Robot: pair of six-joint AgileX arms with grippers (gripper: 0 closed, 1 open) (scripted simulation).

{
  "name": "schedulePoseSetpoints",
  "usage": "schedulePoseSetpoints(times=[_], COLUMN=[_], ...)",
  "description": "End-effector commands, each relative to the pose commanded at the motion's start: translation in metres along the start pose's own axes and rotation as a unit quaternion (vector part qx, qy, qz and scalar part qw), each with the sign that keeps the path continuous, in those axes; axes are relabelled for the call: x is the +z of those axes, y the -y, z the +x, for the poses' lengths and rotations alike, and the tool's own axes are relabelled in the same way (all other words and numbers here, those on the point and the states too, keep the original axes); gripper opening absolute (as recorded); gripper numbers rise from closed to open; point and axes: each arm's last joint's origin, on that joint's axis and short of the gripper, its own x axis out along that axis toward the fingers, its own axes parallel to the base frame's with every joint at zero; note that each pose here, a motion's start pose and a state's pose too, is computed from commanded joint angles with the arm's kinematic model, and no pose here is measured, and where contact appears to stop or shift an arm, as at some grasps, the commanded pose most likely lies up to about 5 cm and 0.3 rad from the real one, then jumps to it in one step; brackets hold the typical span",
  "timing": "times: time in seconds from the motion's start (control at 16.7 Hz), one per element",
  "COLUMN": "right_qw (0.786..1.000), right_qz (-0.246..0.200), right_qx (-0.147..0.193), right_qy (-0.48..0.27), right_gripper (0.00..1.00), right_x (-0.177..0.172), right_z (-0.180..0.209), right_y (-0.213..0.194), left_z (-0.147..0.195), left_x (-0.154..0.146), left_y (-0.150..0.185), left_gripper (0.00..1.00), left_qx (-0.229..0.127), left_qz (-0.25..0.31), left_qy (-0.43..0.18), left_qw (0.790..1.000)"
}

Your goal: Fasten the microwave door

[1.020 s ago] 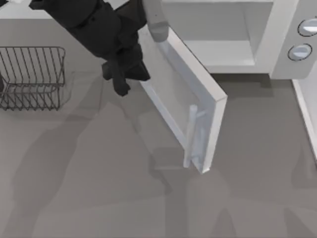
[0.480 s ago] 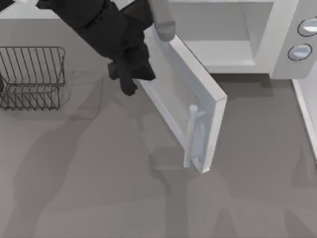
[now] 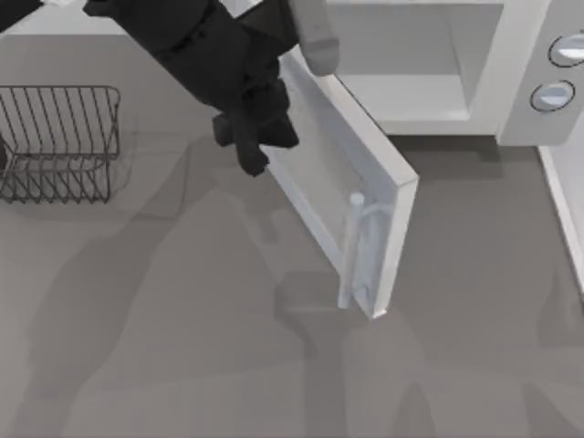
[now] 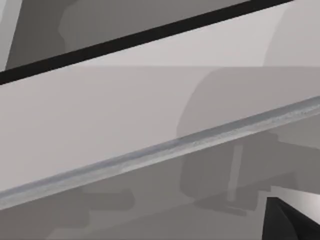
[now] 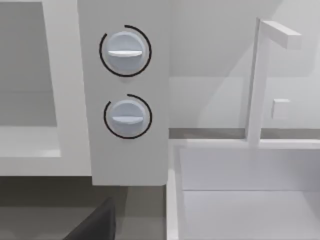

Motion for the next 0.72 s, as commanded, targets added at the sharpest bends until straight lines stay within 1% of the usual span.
schedulePoseSetpoints(times=[0.3,0.54,0.72], right_qw=[1.000,1.000,1.000], right_qz=[0.000,0.000,0.000], right_qx=[0.000,0.000,0.000], right_qy=[0.000,0.000,0.000], right_gripper=[1.00,1.00,1.00], right_x=[0.000,0.000,0.000], right_z=[0.000,0.000,0.000], right_y=[0.000,0.000,0.000], left_z=[0.009,0.008,0.012], left_x=[0.014,0.014,0.021], left_y=[0.003,0.003,0.004], left_gripper=[0.00,0.00,0.00], left_qx=[-0.001,0.001,0.000], left_qz=[-0.001,-0.002,-0.002], left_qy=[-0.001,0.000,0.000], left_qw=[1.000,1.000,1.000])
